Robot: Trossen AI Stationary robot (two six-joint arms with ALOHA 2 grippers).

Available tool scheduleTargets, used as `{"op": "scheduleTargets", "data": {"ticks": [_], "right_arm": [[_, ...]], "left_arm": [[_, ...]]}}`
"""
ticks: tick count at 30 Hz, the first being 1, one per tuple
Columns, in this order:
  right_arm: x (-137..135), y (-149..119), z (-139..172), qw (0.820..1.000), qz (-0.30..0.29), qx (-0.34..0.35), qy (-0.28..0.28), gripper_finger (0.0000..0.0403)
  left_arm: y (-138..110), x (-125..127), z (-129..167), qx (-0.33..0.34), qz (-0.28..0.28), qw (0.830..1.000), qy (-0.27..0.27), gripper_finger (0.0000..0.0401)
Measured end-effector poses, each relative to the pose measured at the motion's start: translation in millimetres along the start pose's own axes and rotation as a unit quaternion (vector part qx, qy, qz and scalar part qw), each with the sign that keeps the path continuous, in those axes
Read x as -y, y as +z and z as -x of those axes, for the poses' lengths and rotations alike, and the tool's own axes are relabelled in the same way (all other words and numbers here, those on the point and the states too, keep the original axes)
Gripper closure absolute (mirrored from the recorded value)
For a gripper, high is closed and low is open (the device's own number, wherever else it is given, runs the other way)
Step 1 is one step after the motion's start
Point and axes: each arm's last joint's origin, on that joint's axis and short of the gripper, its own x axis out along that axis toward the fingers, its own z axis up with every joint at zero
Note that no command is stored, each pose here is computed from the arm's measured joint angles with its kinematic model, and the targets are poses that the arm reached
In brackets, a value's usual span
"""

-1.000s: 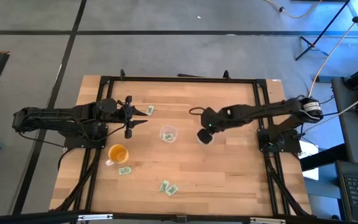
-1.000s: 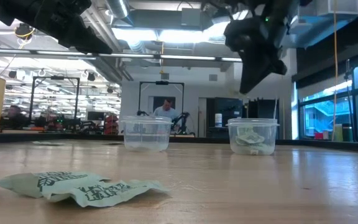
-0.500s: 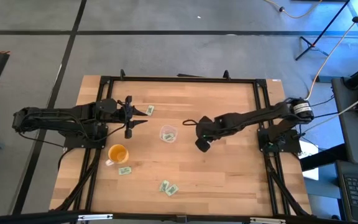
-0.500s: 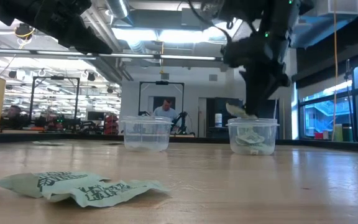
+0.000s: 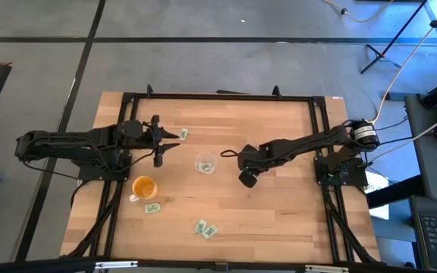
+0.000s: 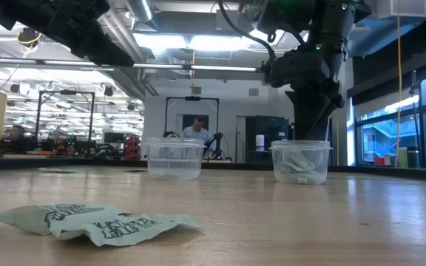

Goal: Pick and place Stevia / Truvia into bins
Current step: Put the stevia packet into the right transparent container, then put the stevia packet into the left transparent container

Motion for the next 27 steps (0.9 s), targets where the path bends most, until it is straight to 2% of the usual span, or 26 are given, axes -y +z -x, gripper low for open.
{"op": "scheduleTargets", "data": {"ticks": [4,8,12,17,22,27], "right_arm": [[1.1,-0.8,1.7,1.000,0.007,-0.006,-0.007,0.0324],[-0.8,7.1,19.5,0.999,0.019,-0.008,-0.031,0.0296],[-4.3,19.2,47.3,0.995,0.052,0.023,-0.078,0.0288],[-0.2,29.1,73.1,0.989,0.101,0.030,-0.105,0.0287],[31.1,33.3,91.5,0.988,0.102,0.060,-0.094,0.0287],[63.2,30.2,103.8,0.982,0.098,0.153,-0.048,0.0287]], "left_arm": [[0.0,-0.1,0.0,0.000,0.001,1.000,0.002,0.0287],[-0.9,-0.1,0.3,-0.007,0.016,1.000,0.002,0.0287],[-0.6,-2.6,5.7,-0.087,0.047,0.995,0.023,0.0287],[4.2,-13.7,7.9,-0.200,0.089,0.971,0.094,0.0287],[-1.7,-19.5,-6.6,-0.284,0.103,0.949,0.088,0.0275],[-15.0,-24.0,-27.3,-0.353,0.098,0.926,0.089,0.0249]]}}
